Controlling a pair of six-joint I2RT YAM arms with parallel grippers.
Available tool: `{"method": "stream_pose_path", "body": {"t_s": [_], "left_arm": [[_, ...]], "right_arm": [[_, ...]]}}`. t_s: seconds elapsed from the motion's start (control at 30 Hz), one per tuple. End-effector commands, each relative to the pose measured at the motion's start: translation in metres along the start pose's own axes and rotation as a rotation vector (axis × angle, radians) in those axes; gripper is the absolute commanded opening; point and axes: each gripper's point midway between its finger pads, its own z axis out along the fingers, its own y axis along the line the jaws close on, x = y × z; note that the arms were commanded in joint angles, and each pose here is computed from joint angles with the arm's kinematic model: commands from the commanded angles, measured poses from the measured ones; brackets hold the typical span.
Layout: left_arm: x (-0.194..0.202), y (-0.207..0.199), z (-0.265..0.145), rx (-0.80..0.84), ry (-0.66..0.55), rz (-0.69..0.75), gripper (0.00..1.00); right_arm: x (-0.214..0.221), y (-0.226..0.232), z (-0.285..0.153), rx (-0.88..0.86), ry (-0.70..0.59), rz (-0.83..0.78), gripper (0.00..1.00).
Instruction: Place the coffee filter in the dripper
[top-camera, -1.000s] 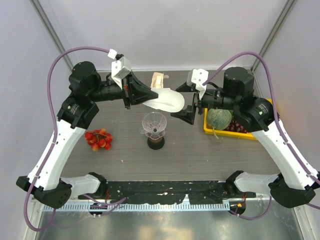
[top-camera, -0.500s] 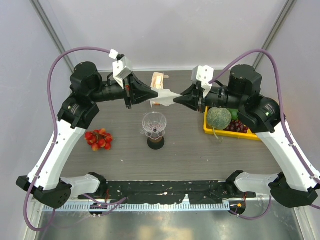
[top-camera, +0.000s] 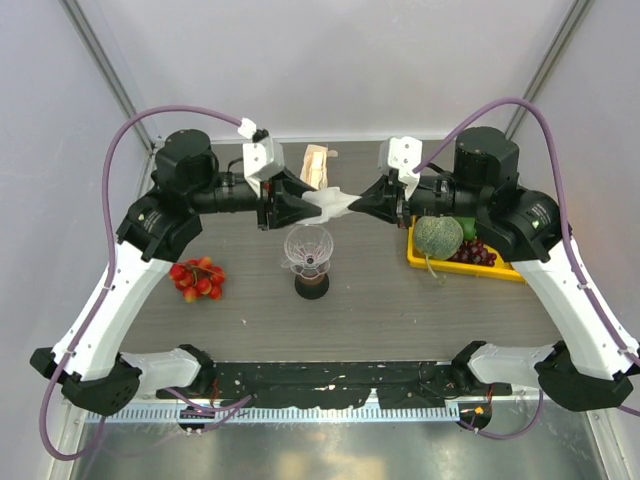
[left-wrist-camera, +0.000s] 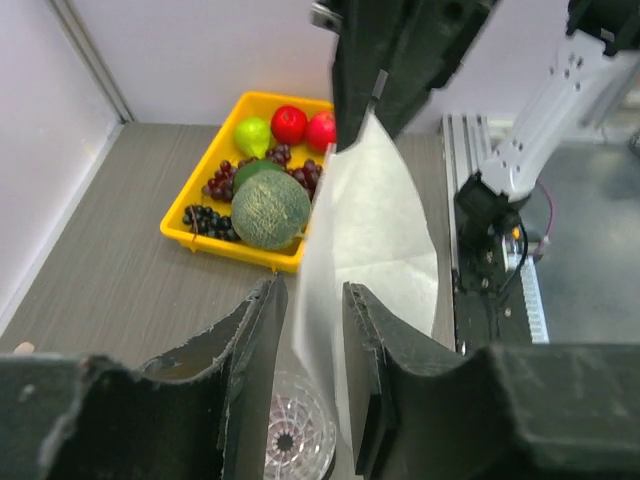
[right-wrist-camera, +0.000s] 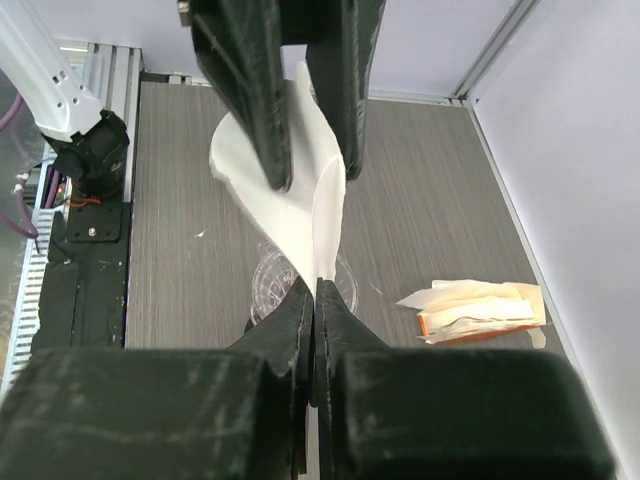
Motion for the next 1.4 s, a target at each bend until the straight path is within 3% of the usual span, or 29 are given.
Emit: {"method": "stream_pose_path", "body": {"t_s": [0.0,0.2,0.4,0.8,0.9,0.97,1.0,1.03,1.13,1.2,1.37], "left_arm": [[0.013,-0.010,0.000,-0.002,0.105,0.176,0.38],[0.024,-0.011,0.002,-0.006,0.156,0.237,0.36],[0.019,-0.005,0.001,-0.044,0.150,0.226,0.24],[0.037,-0.013,0.008,0.016,0.197,0.220,0.32],[0.040,-0.017,0.009,0.045,0.204,0.225,0.21],[0.039,-0.023,0.008,0.073,0.198,0.220,0.09],[0.038,-0.025,0.008,0.082,0.193,0.212,0.00],[0.036,-0.026,0.009,0.078,0.184,0.196,0.00],[0.028,-0.021,0.010,0.047,0.150,0.137,0.00],[0.019,-0.013,0.009,0.014,0.104,0.092,0.00],[-0.011,0.006,0.005,-0.029,-0.042,-0.037,0.00]], "right_arm": [[-0.011,0.007,-0.001,-0.060,-0.012,-0.049,0.05],[0.006,0.017,0.004,-0.120,0.063,-0.063,0.05],[0.017,0.024,0.003,-0.145,0.104,-0.115,0.05],[0.008,0.029,0.008,-0.176,0.093,-0.138,0.05],[0.009,0.029,0.007,-0.174,0.098,-0.146,0.06],[0.010,0.028,0.007,-0.168,0.103,-0.151,0.09],[0.010,0.026,0.007,-0.160,0.107,-0.153,0.17],[0.011,0.024,0.007,-0.147,0.110,-0.145,0.23],[0.014,0.018,0.007,-0.110,0.126,-0.132,0.58],[0.018,0.016,0.005,-0.088,0.136,-0.113,0.68],[0.031,0.012,0.002,-0.031,0.141,-0.065,0.71]]}}
